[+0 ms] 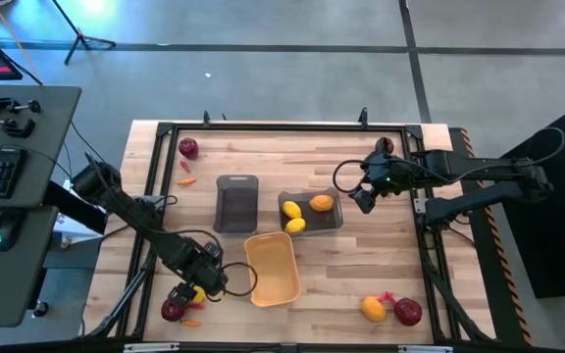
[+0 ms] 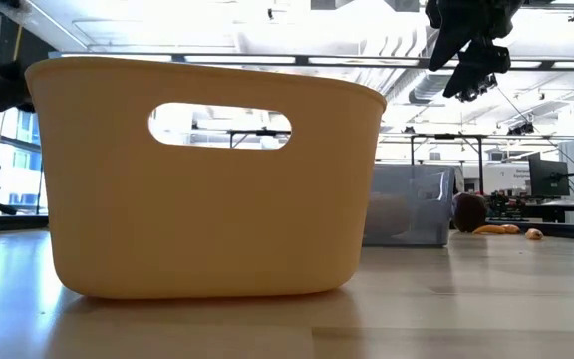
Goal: Sort produce into baskets
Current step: Put the lemon into the right black bin
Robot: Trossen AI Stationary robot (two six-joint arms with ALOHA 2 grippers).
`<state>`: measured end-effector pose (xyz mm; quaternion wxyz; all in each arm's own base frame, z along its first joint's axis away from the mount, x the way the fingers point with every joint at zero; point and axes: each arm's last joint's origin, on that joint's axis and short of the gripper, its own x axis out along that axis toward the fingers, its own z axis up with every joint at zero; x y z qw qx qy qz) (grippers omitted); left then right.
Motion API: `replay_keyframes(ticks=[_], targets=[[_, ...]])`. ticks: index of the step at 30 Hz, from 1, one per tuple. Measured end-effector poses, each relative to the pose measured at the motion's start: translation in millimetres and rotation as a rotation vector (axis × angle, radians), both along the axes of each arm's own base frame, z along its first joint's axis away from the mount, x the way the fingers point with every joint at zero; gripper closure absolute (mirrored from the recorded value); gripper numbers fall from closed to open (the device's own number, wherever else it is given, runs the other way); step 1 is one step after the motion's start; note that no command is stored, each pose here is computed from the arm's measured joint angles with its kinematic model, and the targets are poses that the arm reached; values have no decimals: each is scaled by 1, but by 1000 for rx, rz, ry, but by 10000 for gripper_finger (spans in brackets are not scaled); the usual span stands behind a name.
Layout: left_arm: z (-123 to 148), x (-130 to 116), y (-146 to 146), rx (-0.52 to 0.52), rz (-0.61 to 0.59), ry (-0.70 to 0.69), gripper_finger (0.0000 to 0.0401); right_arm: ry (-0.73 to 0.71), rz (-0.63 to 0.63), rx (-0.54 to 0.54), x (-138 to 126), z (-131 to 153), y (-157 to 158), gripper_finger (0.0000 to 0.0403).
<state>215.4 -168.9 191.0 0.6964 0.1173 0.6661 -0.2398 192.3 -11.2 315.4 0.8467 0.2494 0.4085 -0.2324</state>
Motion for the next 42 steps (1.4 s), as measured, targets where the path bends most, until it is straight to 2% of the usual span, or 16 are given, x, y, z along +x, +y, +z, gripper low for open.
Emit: replay_keyframes(ticks=[4,9,17,21,29,42], targets=[[6,5,-3,-31,24,-29,96,-1,-3,2,0,0,0,91],[-2,-4,-7,-66,7,31,96,-1,-6,4,0,0,0,91],[-7,-6,-7,-69,3,41,96,-1,-6,4,0,0,0,91],[-17,-8,-6,-67,10,105,96,-1,-6,4,0,0,0,91],[-26,-3,-10,-71,9,101,96,-1,-10,-2,0,0,0,91],[-42,0,-11,-31,1,148,96,0,-4,-6,0,0,0,91]])
